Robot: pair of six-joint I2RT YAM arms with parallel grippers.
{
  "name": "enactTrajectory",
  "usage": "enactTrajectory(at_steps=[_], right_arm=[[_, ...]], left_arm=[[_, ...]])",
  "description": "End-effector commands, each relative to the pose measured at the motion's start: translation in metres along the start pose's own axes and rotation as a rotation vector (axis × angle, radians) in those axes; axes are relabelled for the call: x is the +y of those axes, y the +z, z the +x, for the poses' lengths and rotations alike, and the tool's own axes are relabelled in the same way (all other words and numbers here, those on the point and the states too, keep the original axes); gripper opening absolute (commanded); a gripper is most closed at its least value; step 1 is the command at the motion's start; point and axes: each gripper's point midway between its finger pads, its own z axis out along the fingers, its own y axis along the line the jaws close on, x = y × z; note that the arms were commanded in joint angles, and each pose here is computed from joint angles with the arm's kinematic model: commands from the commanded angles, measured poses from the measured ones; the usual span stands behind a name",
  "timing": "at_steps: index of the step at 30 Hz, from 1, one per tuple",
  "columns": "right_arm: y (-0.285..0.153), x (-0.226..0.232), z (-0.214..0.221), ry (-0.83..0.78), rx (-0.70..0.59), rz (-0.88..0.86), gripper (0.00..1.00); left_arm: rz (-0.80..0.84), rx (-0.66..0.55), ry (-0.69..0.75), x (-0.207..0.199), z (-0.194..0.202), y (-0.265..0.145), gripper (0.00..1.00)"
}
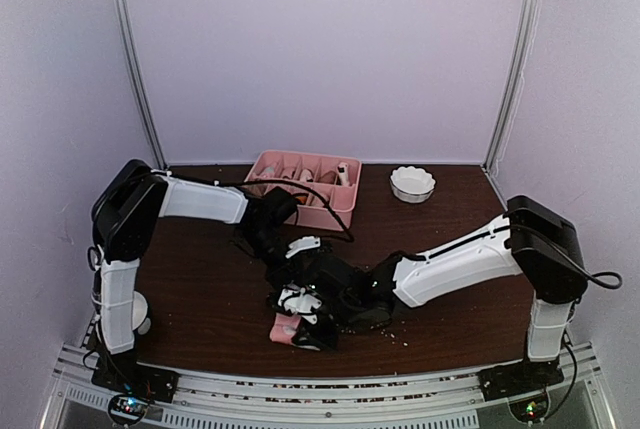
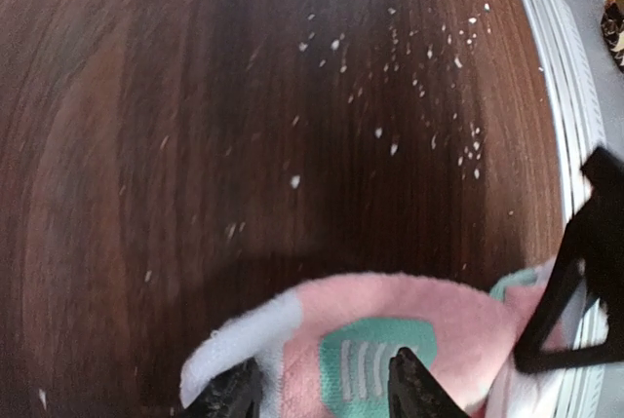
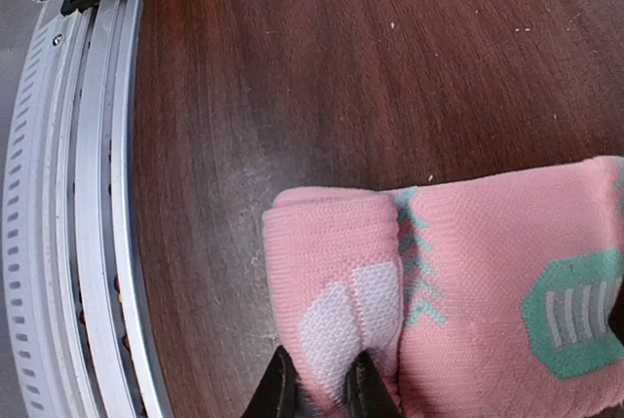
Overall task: Roll the socks
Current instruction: Roll the sock at the center of the board.
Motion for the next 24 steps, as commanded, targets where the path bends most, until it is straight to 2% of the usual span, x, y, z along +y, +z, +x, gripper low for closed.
enactTrajectory(at_steps=[1, 4, 9, 16, 19, 24], right_arm=[[0.021, 0.010, 0.135, 0.217, 0.486, -0.031, 0.00], [0.026, 0.012, 0.141, 0.300, 0.493, -0.051, 0.00], [0.034, 0.010, 0.165, 0.541, 0.520, -0.121, 0.00], [0.043, 0.009, 0.183, 0.769, 0.527, -0.193, 0.00], [0.047, 0.009, 0.196, 0.863, 0.542, -0.217, 0.00], [0.047, 0.004, 0.210, 0.928, 0.558, -0.206, 0.00]], left_arm=[[0.051, 0.046, 0.026, -0.005, 0.000, 0.019, 0.47], [0.053, 0.021, 0.048, -0.009, -0.007, 0.011, 0.48], [0.045, -0.073, 0.086, -0.011, -0.023, -0.018, 0.50], [0.060, -0.112, 0.138, -0.021, -0.041, -0.037, 0.52], [0.019, -0.127, 0.171, -0.022, -0.047, -0.051, 0.54], [-0.125, -0.159, 0.195, -0.011, -0.054, -0.087, 0.56]])
